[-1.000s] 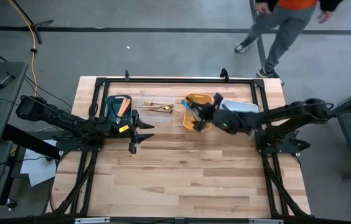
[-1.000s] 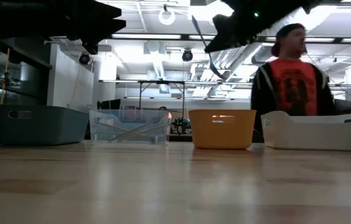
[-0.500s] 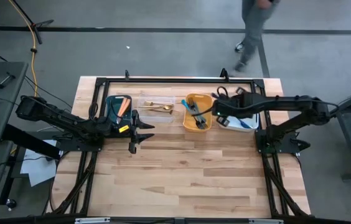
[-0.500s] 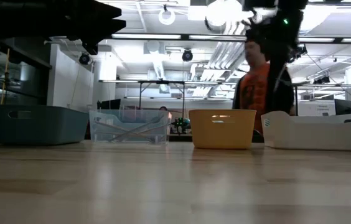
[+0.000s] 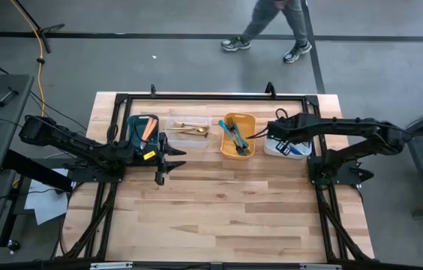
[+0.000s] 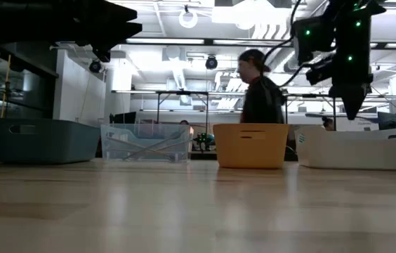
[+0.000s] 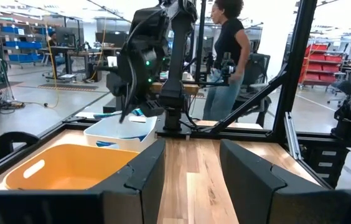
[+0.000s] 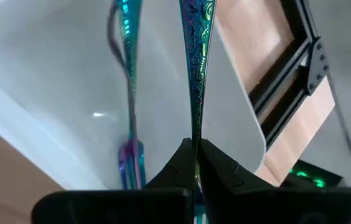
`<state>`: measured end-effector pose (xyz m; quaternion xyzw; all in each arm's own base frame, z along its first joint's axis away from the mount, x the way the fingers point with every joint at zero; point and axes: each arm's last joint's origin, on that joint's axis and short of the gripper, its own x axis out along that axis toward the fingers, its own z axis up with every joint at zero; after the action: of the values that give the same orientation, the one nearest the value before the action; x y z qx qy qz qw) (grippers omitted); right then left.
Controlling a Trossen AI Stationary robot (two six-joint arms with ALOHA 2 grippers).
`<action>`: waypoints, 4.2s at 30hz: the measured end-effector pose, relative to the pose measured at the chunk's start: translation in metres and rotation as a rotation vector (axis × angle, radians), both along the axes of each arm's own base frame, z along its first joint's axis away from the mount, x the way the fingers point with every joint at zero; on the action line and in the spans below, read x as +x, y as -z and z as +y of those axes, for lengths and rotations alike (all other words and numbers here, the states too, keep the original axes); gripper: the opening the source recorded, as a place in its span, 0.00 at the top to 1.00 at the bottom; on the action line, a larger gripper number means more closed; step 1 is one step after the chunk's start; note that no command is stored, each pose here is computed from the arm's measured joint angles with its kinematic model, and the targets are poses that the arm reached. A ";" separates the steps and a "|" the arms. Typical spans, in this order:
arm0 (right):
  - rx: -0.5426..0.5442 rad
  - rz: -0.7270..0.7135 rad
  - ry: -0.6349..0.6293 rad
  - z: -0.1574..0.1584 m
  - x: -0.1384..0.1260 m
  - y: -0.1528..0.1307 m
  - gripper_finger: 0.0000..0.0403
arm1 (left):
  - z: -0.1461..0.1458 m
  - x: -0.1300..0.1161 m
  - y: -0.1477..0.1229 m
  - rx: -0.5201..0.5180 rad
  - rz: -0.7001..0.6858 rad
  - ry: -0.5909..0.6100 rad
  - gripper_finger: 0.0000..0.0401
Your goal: Sort silverware by color (type)
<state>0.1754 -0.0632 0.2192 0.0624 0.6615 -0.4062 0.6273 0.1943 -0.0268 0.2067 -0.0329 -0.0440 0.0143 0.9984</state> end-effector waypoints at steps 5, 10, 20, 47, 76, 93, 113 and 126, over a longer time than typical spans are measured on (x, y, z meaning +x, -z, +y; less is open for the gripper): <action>0.023 -0.126 -0.002 -0.002 -0.015 -0.010 1.00 | 0.000 0.000 0.000 0.001 0.004 -0.002 0.64; 0.053 -0.267 -0.073 0.000 -0.021 -0.007 1.00 | 0.000 0.000 0.000 0.001 0.004 -0.002 0.64; 0.120 -0.271 -0.095 0.002 -0.024 0.002 0.99 | 0.000 0.000 0.000 0.000 0.003 -0.002 0.64; 0.106 -0.455 -0.091 0.012 -0.023 -0.045 0.88 | 0.000 0.000 0.000 -0.026 0.000 0.000 0.64; -0.122 -1.581 -1.053 0.081 0.047 -0.018 0.84 | 0.004 0.000 0.000 -0.035 0.000 -0.111 0.64; -0.155 -1.489 -1.070 0.086 0.062 0.002 0.85 | 0.005 0.000 0.000 -0.035 0.001 -0.119 0.64; -0.159 -1.542 -1.130 0.088 0.061 -0.003 0.85 | 0.005 0.000 0.000 -0.036 0.001 -0.122 0.64; -0.971 -2.091 -1.192 0.085 0.028 -0.089 0.85 | 0.005 0.000 0.000 -0.036 -0.003 -0.122 0.64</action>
<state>0.2035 0.0219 0.3078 -0.1868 -0.4270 -0.0221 0.8845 0.1943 -0.0215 0.2068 -0.0480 -0.0469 0.0759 0.9949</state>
